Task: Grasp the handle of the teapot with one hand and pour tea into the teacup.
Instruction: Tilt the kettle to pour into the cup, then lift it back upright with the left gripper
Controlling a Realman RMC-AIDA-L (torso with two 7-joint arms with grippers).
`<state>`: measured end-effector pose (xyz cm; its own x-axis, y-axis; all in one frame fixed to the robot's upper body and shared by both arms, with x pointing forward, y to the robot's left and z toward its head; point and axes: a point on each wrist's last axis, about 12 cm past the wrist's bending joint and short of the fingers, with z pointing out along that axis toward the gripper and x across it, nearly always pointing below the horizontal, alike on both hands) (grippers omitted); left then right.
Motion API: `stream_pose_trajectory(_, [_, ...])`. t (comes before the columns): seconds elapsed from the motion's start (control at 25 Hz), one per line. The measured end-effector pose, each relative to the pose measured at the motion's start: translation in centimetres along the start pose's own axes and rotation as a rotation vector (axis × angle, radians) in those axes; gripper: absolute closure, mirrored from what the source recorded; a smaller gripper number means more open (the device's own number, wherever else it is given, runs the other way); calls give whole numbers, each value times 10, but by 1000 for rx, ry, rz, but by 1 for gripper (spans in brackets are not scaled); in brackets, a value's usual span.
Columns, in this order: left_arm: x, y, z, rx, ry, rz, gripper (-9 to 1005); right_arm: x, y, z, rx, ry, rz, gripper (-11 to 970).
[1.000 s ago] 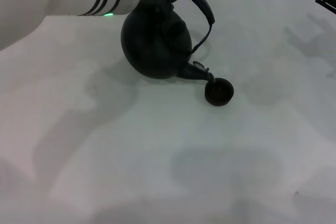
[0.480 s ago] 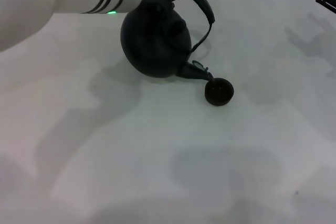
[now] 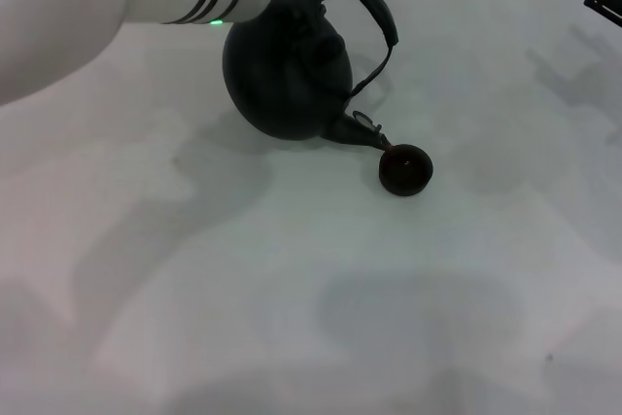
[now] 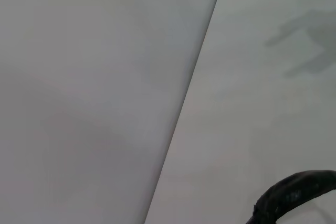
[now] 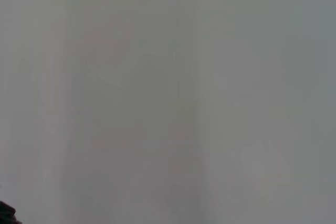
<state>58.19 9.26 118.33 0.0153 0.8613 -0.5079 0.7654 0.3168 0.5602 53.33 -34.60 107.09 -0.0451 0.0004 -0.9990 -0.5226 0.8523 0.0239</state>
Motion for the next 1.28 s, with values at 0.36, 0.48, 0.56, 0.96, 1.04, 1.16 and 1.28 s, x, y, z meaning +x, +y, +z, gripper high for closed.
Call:
stream_pose_trajectory(0.36, [-7, 2, 0, -4, -11, 15, 866, 3, 1, -1, 4, 7, 9, 119])
stream_pose_trajectory(0.48, [-9, 2, 0, -4, -14, 20, 866, 4, 1, -1, 5, 8, 12, 119])
stream_pose_trajectory(0.56, [-10, 1, 0, -1, -16, 25, 866, 4, 1, -1, 5, 9, 12, 119])
stream_pose_trajectory(0.96, [-16, -3, 1, 13, -16, 48, 867, 4, 1, -1, 8, 12, 14, 118])
stream_pose_trajectory(1.04, [-16, -3, 1, 14, -15, 49, 867, 4, 1, -1, 9, 13, 14, 119])
stream_pose_trajectory(1.16, [-16, -3, 1, 18, -10, 51, 868, 5, 1, -1, 9, 14, 15, 119])
stream_pose_trajectory(1.28, [-16, -3, 2, 20, -6, 52, 868, 5, 1, -1, 10, 14, 15, 119])
